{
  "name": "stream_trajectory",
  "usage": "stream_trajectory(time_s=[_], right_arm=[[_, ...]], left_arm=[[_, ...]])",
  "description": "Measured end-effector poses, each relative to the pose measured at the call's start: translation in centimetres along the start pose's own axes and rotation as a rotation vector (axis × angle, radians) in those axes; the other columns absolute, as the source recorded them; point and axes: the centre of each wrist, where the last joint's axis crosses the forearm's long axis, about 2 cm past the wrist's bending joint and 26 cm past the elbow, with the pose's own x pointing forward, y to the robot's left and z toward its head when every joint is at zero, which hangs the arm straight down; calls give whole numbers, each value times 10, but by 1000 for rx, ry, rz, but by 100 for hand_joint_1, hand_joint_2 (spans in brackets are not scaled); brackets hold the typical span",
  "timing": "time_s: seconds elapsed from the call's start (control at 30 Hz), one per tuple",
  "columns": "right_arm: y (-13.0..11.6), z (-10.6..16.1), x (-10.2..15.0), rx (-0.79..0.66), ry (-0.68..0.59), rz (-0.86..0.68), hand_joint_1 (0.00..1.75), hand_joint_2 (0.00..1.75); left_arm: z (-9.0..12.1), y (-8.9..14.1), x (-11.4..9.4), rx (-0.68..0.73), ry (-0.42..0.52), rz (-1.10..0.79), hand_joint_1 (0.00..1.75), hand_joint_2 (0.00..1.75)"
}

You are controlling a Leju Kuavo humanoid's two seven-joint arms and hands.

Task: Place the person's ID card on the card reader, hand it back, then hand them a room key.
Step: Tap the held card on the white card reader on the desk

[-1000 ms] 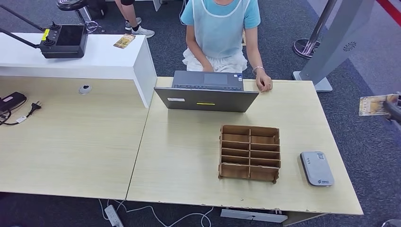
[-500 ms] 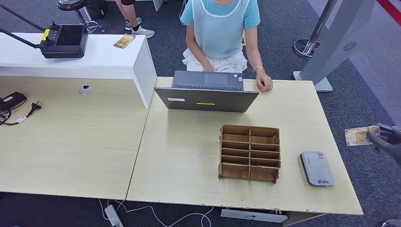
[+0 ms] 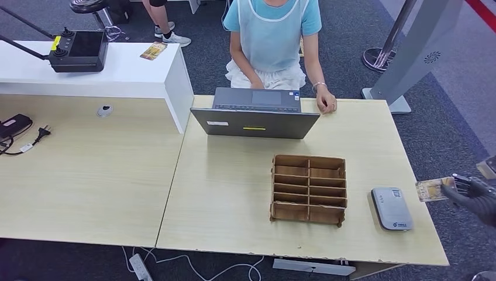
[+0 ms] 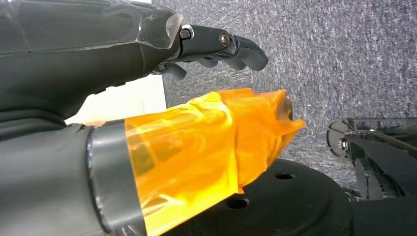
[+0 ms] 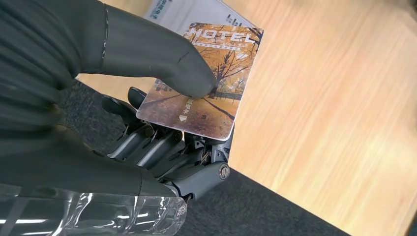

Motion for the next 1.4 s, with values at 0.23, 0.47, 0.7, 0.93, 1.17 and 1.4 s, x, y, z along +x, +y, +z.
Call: stream_trajectory(time_s=[0.23,0.47,0.7,0.93,1.17,1.4], right_arm=[[11,-4,-8,14,23,4,175,175],[19,-9,-11,25,38,11,175,175],[26,-15,-12,22,66,36,175,175],[32,-19,-13,37,72,43,175,175],[39,-25,-14,55,74,45,175,175],[48,-32,-15,77,79,47,175,175]], left_arm=[[0,0,0,1,1,-5,0,0],[0,1,0,2,2,-11,0,0],[0,1,0,2,1,-15,0,0],[0,1,0,2,1,-15,0,0],[0,1,0,1,1,-17,0,0],[0,1,0,1,0,-19,0,0]])
